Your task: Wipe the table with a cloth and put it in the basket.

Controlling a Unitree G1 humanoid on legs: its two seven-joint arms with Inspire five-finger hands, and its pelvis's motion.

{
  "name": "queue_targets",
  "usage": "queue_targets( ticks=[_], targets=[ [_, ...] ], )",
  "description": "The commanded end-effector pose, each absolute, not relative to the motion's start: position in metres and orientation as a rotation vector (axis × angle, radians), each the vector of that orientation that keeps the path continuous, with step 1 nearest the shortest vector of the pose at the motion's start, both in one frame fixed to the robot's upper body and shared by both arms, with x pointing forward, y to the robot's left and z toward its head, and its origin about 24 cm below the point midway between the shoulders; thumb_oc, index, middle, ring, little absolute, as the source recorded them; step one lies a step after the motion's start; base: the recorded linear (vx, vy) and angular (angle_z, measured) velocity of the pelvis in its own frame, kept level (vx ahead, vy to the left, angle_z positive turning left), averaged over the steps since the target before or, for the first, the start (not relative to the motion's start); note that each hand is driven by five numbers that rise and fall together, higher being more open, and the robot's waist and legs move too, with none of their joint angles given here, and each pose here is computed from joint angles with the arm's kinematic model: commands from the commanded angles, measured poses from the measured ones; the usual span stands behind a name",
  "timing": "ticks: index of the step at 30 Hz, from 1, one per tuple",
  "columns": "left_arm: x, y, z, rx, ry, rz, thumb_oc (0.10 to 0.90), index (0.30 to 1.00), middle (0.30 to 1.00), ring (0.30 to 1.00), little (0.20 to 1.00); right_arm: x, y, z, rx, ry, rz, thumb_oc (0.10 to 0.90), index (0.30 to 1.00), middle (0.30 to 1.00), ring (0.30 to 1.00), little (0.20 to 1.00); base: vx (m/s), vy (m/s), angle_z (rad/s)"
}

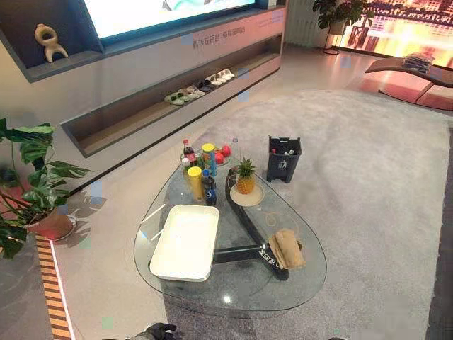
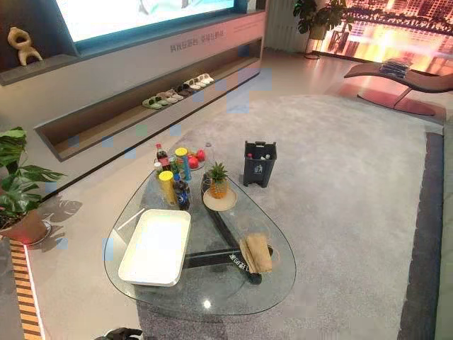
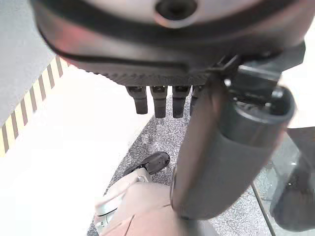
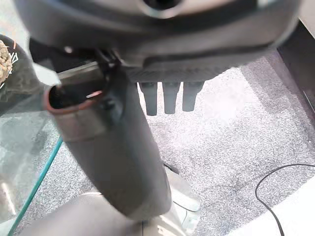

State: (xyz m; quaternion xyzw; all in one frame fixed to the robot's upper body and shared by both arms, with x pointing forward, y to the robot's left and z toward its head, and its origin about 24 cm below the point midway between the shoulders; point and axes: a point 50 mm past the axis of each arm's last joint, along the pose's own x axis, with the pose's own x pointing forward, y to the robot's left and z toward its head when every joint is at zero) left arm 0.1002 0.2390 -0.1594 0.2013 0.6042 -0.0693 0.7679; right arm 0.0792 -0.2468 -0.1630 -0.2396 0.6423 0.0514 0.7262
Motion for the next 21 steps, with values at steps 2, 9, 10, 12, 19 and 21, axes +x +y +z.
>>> queue_targets(
  ticks=[2, 9, 10, 12, 19, 21],
  targets=[
    [0.1093, 0.2333, -0.1594, 0.482, 1.314, -0.195, 0.8, 0.9, 0.9, 0.9, 0.9, 0.1004, -0.2447, -0.1592, -0.558, 1.395, 0.128, 0.8, 0.9, 0.9, 0.9, 0.9, -0.19, 0.055, -0.08],
    [0.1099, 0.233, -0.1593, 0.474, 1.316, -0.195, 0.8, 0.9, 0.9, 0.9, 0.9, 0.1005, -0.244, -0.1594, -0.557, 1.396, 0.13, 0.8, 0.9, 0.9, 0.9, 0.9, 0.0, 0.0, 0.0],
    [0.1099, 0.233, -0.1593, 0.474, 1.316, -0.195, 0.8, 0.9, 0.9, 0.9, 0.9, 0.1005, -0.244, -0.1594, -0.558, 1.396, 0.13, 0.8, 0.9, 0.9, 0.9, 0.9, 0.0, 0.0, 0.0],
    [0.1091, 0.2331, -0.1595, 0.477, 1.316, -0.193, 0.8, 0.9, 0.9, 0.9, 0.9, 0.1006, -0.2439, -0.1594, -0.558, 1.397, 0.13, 0.8, 0.9, 0.9, 0.9, 0.9, 0.0, 0.0, 0.0],
    [0.1088, 0.2341, -0.1594, 0.481, 1.317, -0.19, 0.8, 0.9, 0.9, 0.9, 0.9, 0.0999, -0.2444, -0.1594, -0.558, 1.396, 0.128, 0.8, 0.9, 0.9, 0.9, 0.9, 0.0, 0.0, 0.0],
    [0.1093, 0.2339, -0.1593, 0.48, 1.316, -0.189, 0.8, 0.9, 0.9, 0.9, 0.9, 0.1002, -0.2444, -0.1593, -0.557, 1.396, 0.128, 0.8, 0.9, 0.9, 0.9, 0.9, 0.0, 0.0, 0.0]
  ],
)
